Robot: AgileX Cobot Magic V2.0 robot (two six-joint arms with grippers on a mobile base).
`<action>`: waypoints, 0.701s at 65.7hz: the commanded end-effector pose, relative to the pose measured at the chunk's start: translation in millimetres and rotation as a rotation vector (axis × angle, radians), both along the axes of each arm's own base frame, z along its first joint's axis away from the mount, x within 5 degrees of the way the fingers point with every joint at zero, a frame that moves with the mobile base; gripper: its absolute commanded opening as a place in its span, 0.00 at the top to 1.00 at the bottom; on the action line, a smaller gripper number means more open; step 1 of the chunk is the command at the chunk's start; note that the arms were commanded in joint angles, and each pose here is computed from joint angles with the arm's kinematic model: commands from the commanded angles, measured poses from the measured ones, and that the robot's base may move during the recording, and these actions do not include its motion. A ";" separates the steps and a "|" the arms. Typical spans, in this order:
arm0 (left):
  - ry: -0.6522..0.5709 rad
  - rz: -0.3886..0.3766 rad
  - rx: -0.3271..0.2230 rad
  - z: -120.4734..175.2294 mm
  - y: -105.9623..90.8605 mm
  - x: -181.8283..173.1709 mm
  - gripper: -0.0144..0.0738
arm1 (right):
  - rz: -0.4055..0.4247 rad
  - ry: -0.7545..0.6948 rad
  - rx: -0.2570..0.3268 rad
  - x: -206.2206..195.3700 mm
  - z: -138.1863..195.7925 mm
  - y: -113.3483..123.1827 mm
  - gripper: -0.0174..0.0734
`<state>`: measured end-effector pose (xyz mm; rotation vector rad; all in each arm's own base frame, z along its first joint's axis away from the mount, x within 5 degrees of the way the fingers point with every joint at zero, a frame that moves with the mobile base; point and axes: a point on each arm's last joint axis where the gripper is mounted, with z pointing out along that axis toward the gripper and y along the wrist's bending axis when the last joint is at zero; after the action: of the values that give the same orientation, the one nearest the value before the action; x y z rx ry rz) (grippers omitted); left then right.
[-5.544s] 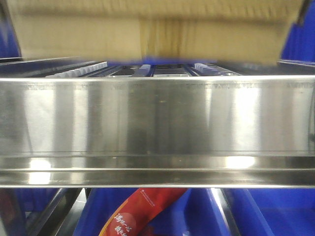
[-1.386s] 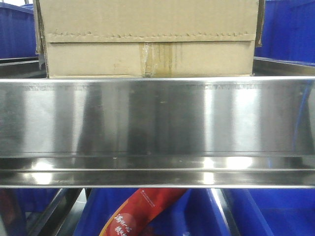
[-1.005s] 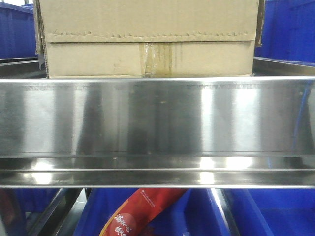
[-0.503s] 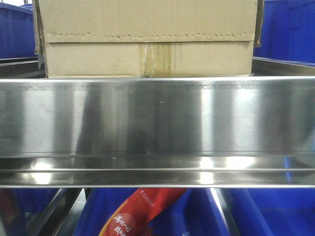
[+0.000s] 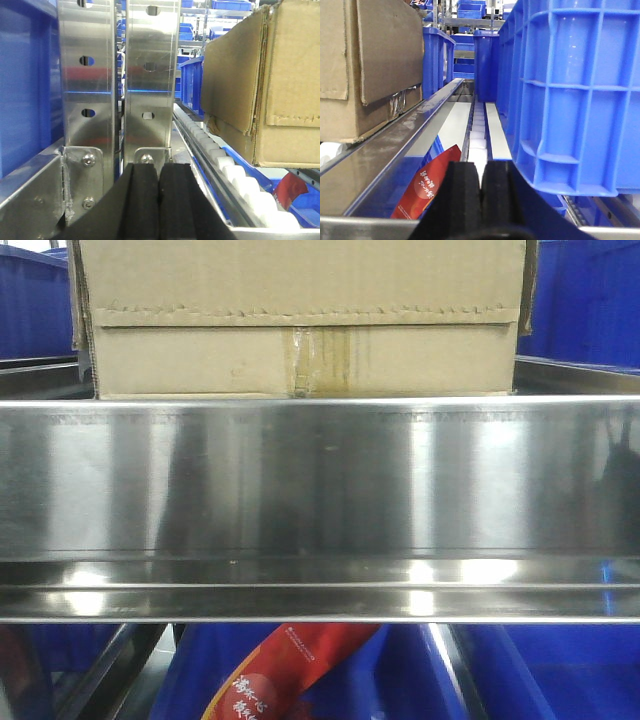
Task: Stack two boxes on right shelf middle
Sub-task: 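Open both grippers and withdraw them from the placed boxes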
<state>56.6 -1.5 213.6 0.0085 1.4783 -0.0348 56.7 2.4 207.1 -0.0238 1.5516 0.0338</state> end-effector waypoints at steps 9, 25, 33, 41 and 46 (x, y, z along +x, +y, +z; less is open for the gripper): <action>-0.027 0.005 -0.003 2.5 0.4 -0.7 0.96 | -0.008 -0.024 0.005 -0.3 2.1 -0.6 0.98; -0.027 0.005 -0.003 2.5 0.4 -0.7 0.96 | -0.008 -0.024 0.005 -0.3 2.1 -0.6 0.98; -0.027 0.005 -0.003 2.5 0.4 -0.7 0.96 | -0.008 -0.024 0.005 -0.3 2.1 -0.6 0.98; -0.027 0.005 -0.003 2.5 0.4 -0.7 0.96 | -0.008 -0.024 0.005 -0.3 2.1 -0.6 0.98; -0.027 0.005 -0.003 2.5 0.4 -0.7 0.96 | -0.008 -0.024 0.005 -0.3 2.1 -0.6 0.98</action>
<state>56.6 -1.5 213.6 0.0085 1.4783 -0.0348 56.7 2.4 207.1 -0.0212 1.5517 0.0365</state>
